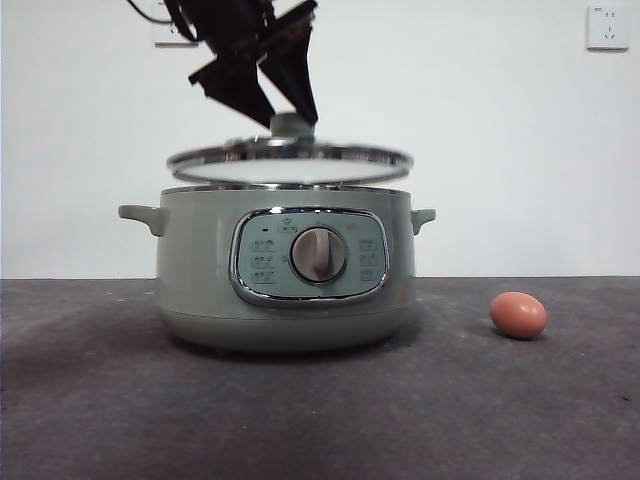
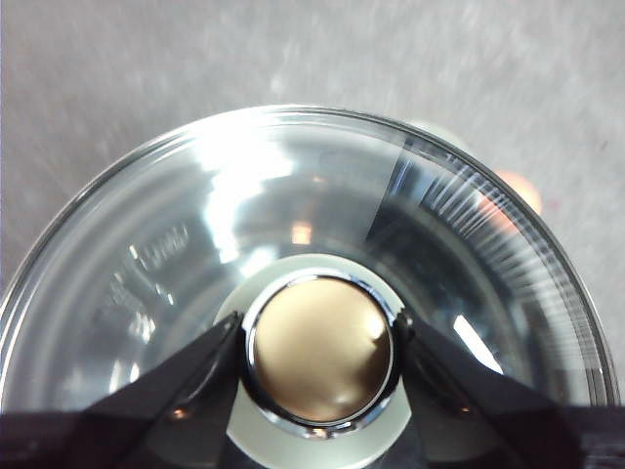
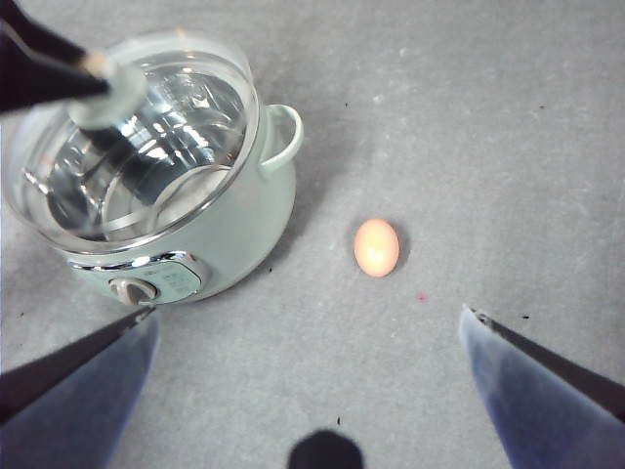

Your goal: Pick up the egg,open the lid,put the egg in the pot,close the lid

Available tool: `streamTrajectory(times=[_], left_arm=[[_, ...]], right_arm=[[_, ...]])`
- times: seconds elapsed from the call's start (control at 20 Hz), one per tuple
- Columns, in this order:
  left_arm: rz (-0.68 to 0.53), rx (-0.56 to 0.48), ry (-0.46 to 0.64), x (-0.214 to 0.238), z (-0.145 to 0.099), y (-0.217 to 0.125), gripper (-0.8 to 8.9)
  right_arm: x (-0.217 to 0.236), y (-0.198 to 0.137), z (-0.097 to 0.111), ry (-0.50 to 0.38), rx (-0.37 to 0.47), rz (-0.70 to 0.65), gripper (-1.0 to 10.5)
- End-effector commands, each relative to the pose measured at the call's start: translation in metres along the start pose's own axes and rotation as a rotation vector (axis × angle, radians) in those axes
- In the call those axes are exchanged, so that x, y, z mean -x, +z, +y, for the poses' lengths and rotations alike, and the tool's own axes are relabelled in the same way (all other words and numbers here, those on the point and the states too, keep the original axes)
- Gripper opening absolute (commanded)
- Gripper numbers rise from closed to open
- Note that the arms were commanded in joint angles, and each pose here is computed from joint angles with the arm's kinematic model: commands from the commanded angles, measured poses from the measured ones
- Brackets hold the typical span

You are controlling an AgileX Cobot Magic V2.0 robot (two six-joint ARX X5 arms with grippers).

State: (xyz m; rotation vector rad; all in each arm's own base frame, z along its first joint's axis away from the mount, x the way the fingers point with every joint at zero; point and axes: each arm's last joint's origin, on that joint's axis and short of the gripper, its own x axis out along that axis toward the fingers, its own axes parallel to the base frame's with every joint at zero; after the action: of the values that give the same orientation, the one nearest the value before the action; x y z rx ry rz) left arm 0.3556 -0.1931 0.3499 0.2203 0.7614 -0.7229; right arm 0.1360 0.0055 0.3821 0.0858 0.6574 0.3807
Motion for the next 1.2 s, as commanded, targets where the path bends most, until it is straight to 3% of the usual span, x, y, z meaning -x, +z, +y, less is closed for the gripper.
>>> streamTrajectory(times=[0.05,0.3,0.5,0.7,0.85,1.2], left_arm=[[-0.089,-0.018,-0.006,0.021,-0.005,0.018,-0.08],[-0.174,-0.027,0.034,0.081,-0.002,0.04,-0.07],[-0.276,-0.023,0.091,0.144,-0.001,0.036,-0.07],[-0.32,-0.002,0.183,0.213,0.001,0.014,-0.07],[-0.308,0.008,0.231,0.252,-0.005,-0.008,-0.07],[-0.357,0.002,0.256,0.321,-0.047,-0.055,-0.06]], right_arm=[[-0.003,0.004,-0.002,-0.001,0.011,-0.01,6.3],[-0.029,0.014,-0.014,0.002,-0.008,0.026,6.3],[-0.067,0.023,-0.028,0.018,-0.031,0.094,6.3],[-0.123,0.027,-0.034,0.049,-0.024,0.19,6.3],[-0.168,0.025,-0.029,0.016,0.027,0.254,6.3],[-0.256,0.003,-0.019,-0.069,0.137,0.379,6.3]])
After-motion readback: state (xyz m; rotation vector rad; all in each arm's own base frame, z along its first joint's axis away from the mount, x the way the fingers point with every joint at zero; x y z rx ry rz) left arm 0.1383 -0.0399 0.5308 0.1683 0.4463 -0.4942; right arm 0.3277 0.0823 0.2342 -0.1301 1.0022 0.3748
